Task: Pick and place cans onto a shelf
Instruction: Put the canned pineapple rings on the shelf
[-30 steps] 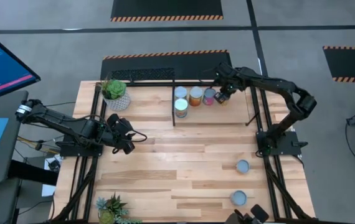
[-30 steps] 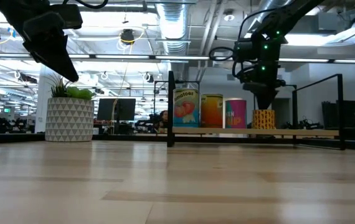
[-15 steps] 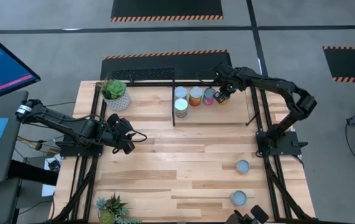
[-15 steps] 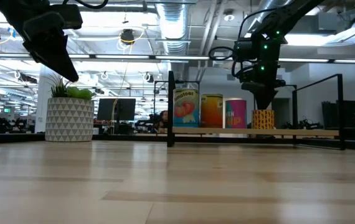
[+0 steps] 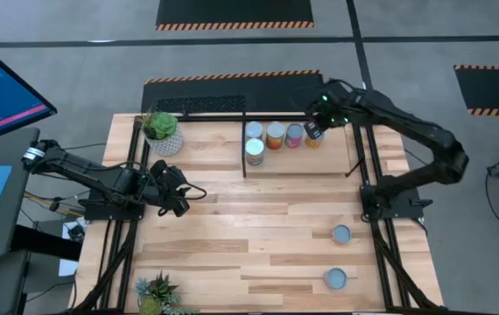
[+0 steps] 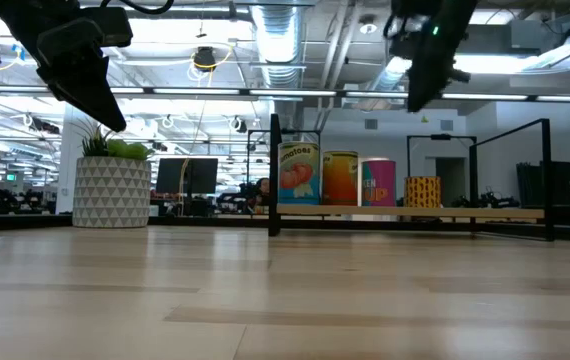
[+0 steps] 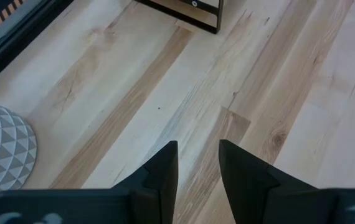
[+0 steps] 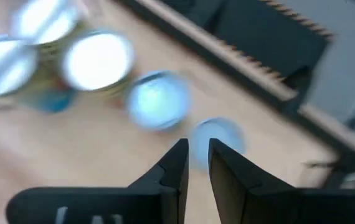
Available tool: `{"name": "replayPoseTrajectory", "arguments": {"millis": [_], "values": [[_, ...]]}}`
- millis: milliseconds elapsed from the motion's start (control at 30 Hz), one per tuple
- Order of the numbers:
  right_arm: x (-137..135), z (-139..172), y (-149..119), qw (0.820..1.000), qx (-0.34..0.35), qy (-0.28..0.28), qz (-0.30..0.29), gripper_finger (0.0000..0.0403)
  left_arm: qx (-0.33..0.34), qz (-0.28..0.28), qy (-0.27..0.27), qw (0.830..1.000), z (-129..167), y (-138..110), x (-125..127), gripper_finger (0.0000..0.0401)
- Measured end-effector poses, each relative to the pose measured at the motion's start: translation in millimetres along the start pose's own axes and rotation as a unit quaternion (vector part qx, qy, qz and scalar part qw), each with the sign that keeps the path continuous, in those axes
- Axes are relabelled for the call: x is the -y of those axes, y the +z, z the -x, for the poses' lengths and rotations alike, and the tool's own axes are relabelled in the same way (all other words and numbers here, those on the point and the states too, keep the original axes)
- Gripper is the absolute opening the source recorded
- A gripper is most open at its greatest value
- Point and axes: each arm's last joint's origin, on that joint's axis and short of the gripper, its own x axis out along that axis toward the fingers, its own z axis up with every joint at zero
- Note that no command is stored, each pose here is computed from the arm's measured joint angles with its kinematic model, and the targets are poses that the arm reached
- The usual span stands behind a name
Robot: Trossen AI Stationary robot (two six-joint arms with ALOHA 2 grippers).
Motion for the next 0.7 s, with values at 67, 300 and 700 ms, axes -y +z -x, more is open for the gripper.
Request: {"name": "replayPoseTrajectory", "arguments": {"millis": [67, 300, 700], "values": [[-7.4, 13.8, -8.1, 0.999, -0.002, 0.032, -0.018, 0.0086, 0.000, 0.000, 0.000, 1.000, 0.0, 0.0, 0.0, 0.0105], [-45.4, 43.9, -34.0, 0.995, -0.005, 0.099, -0.005, 0.0086, 0.008, 0.001, 0.007, 1.000, 0.0, 0.6, -0.3, 0.0105], [-133.9, 48.1, -91.8, 0.971, -0.087, 0.156, 0.157, 0.0086, 0.010, 0.011, 0.008, 1.000, 0.0, 0.9, -0.2, 0.0105]]}}
